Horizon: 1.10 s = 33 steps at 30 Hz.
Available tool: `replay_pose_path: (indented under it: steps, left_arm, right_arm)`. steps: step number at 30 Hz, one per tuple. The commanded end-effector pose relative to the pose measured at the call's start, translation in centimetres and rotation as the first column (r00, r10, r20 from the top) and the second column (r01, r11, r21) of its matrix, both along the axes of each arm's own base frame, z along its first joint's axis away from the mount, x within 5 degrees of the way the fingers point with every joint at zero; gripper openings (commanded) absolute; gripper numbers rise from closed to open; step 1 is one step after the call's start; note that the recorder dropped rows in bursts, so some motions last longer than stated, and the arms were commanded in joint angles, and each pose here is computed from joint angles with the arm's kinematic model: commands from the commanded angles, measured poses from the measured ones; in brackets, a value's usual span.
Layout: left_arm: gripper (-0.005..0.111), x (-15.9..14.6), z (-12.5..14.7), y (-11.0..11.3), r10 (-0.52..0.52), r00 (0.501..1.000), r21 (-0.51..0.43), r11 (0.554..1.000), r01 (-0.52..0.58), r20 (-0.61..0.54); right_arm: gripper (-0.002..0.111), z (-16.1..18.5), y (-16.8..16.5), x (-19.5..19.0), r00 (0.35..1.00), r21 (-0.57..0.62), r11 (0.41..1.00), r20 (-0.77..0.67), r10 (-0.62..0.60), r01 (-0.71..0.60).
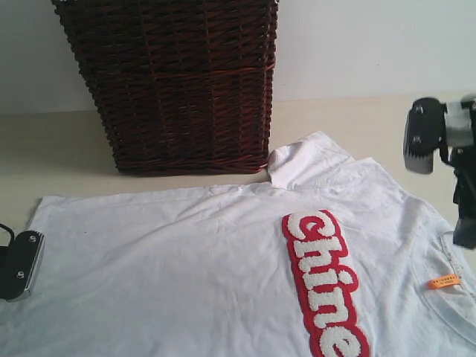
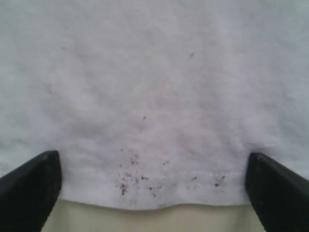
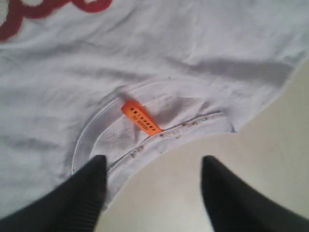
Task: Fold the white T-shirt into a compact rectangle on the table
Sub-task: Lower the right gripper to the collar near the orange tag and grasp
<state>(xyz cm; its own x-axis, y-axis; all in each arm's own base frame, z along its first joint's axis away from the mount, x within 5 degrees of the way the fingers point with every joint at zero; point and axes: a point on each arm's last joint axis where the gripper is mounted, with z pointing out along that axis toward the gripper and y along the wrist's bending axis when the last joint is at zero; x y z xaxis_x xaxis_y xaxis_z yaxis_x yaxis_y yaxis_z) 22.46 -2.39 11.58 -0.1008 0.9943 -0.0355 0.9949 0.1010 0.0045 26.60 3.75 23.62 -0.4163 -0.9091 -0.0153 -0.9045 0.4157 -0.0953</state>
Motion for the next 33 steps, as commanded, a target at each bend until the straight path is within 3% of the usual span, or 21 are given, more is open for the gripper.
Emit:
replay_pose_path:
  steps: [1,5,8,12,17,21,25,33]
  left_arm:
    - [0.105,0.1,-0.5,0.0,0.048,0.999,-0.013,0.999,-0.047,0.025]
    - [0.105,0.1,-0.5,0.0,0.048,0.999,-0.013,0.999,-0.047,0.025]
    - [0.105,0.1,-0.5,0.0,0.048,0.999,-0.013,0.999,-0.047,0.025]
    - [0.105,0.1,-0.5,0.0,0.046,0.999,-0.012,0.999,-0.046,0.017]
    - [0.105,0.1,-0.5,0.0,0.046,0.999,-0.012,0.999,-0.046,0.018]
    - [0.105,0.0,-0.5,-0.2,0.067,0.998,-0.030,0.997,-0.067,0.002]
    - [0.105,0.6,-0.5,-0.2,0.068,0.995,-0.034,0.997,-0.066,0.077]
    - [0.105,0.3,-0.6,-0.2,0.066,0.997,-0.031,0.997,-0.065,0.033]
  right_arm:
    - [0.088,-2.4,-0.3,0.4,0.981,-0.044,0.996,0.174,0.087,-0.081]
    - [0.089,-2.3,-0.2,0.9,0.938,-0.092,0.966,0.233,0.255,-0.240]
    - [0.089,-2.7,-0.4,0.1,0.930,-0.112,0.935,0.118,0.348,-0.335]
    - [0.089,-3.3,-0.9,-0.1,0.926,-0.158,0.917,0.036,0.375,-0.366]
    - [0.089,-6.5,-1.4,0.4,0.894,-0.153,0.883,-0.141,0.425,-0.444]
    - [0.089,-9.8,-3.5,1.1,0.927,-0.075,0.940,-0.211,0.311,-0.333]
    - [0.089,-11.5,-3.4,2.3,0.940,-0.060,0.944,-0.132,0.314,-0.324]
    - [0.089,-13.6,-3.3,2.1,0.920,-0.019,0.940,-0.210,0.330,-0.341]
